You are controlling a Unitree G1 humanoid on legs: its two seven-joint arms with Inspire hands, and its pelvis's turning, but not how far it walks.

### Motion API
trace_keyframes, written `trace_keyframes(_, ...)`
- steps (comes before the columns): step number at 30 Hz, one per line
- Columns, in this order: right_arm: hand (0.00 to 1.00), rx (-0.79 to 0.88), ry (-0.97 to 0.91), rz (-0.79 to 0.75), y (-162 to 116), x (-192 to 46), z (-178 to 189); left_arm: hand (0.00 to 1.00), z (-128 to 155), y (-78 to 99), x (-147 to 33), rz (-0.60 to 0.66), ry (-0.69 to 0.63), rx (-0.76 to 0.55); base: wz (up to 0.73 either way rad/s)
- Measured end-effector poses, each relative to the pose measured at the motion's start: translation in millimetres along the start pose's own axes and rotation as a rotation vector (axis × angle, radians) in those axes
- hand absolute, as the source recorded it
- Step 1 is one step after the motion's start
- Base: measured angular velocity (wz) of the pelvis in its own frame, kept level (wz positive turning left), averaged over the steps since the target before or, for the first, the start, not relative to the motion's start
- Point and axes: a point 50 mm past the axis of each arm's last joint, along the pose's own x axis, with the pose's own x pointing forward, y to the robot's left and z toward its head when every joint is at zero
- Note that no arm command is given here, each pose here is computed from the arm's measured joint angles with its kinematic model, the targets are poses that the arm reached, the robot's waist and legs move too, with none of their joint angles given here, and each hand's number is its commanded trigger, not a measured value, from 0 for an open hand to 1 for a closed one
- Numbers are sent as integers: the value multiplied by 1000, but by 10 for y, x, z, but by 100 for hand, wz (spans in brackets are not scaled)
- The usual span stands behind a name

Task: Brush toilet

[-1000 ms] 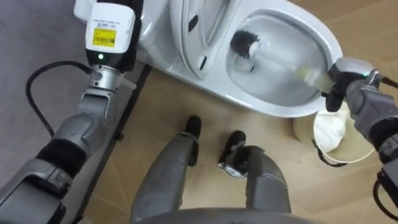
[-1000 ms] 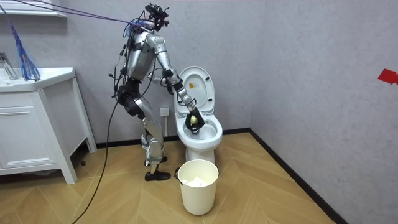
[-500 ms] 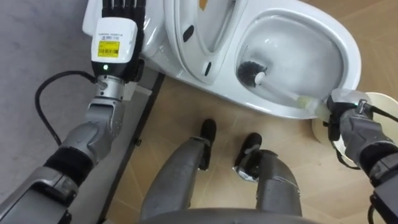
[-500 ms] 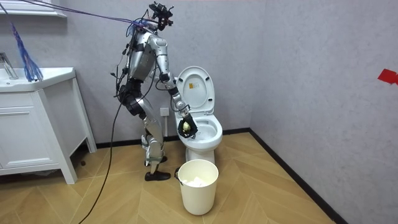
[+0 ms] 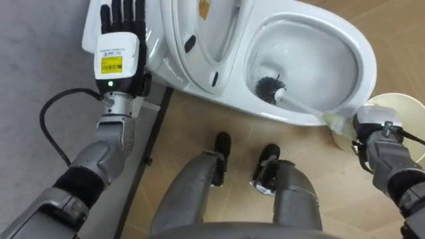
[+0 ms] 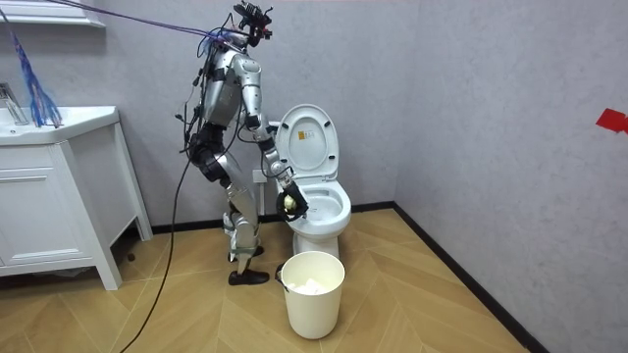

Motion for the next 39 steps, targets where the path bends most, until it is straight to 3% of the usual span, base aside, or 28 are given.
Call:
trace_keyframes(8, 100, 240, 25, -17, -443, 142, -10, 0, 145, 181, 243, 104, -62, -23, 11)
trace_keyframes(16, 100, 331, 16, -172, -1169, 207, -82, 0, 149, 468, 507, 239, -140, 18, 4)
trace_keyframes(32, 100, 380, 21, -204, -1268, 203, -160, 0, 209, 597, 654, 314, -205, 32, 3)
trace_keyframes(39, 100, 278, 15, -210, -1257, 202, -151, 0, 231, 596, 646, 324, -228, 57, -2)
